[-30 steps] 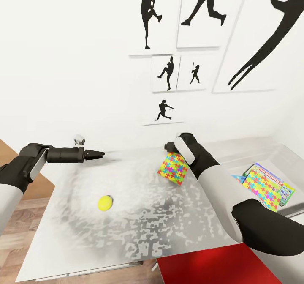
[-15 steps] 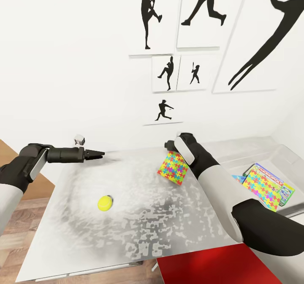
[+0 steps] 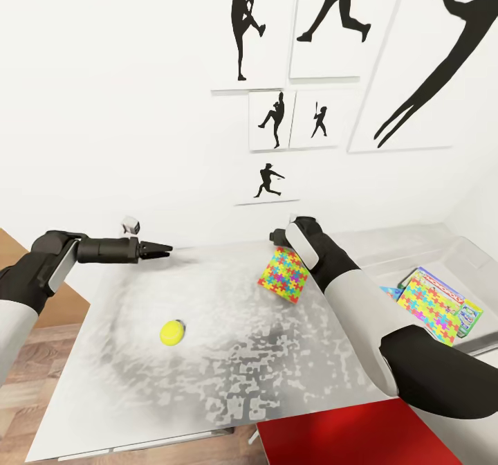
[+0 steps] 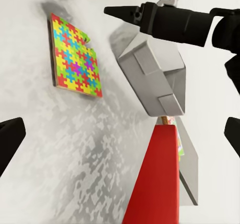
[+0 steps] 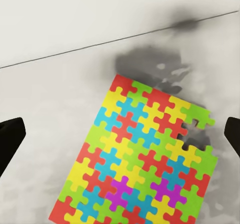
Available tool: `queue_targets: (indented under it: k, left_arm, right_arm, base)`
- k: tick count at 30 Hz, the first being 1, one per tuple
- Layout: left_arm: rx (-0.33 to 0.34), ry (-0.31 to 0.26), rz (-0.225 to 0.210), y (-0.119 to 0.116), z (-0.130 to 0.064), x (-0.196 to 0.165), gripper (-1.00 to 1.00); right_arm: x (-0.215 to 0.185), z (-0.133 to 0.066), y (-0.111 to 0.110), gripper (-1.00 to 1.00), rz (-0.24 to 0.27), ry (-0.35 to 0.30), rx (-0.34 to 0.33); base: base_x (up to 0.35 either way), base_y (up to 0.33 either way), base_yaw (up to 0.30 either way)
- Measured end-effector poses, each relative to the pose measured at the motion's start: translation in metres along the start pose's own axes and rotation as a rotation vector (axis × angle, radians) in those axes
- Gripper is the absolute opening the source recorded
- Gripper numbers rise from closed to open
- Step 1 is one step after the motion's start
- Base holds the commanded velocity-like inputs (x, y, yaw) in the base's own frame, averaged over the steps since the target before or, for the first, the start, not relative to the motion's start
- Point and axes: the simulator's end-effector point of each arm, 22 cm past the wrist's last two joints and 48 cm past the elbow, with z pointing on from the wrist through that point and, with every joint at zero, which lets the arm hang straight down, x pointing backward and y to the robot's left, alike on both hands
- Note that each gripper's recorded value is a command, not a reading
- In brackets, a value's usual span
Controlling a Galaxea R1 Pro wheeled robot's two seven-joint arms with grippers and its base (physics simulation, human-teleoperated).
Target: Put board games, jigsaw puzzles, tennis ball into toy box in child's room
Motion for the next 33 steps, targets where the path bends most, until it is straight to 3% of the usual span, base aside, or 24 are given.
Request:
queue_targets:
  k: [19, 33]
  left_arm:
    - [0.005, -0.001, 0.005, -0.005, -0.001, -0.004, 1.0]
    - [0.013, 0.005, 0.018, -0.016, -0.001, -0.009, 1.0]
  right_arm:
    - [0.0, 0.0, 0.0, 1.0, -0.001, 0.001, 0.002]
    - [-0.01, -0.001, -0.009, 1.0, -0.043, -0.028, 0.046]
  base:
    - [0.0, 0.0, 0.0]
    - [0.0, 0.0, 0.0]
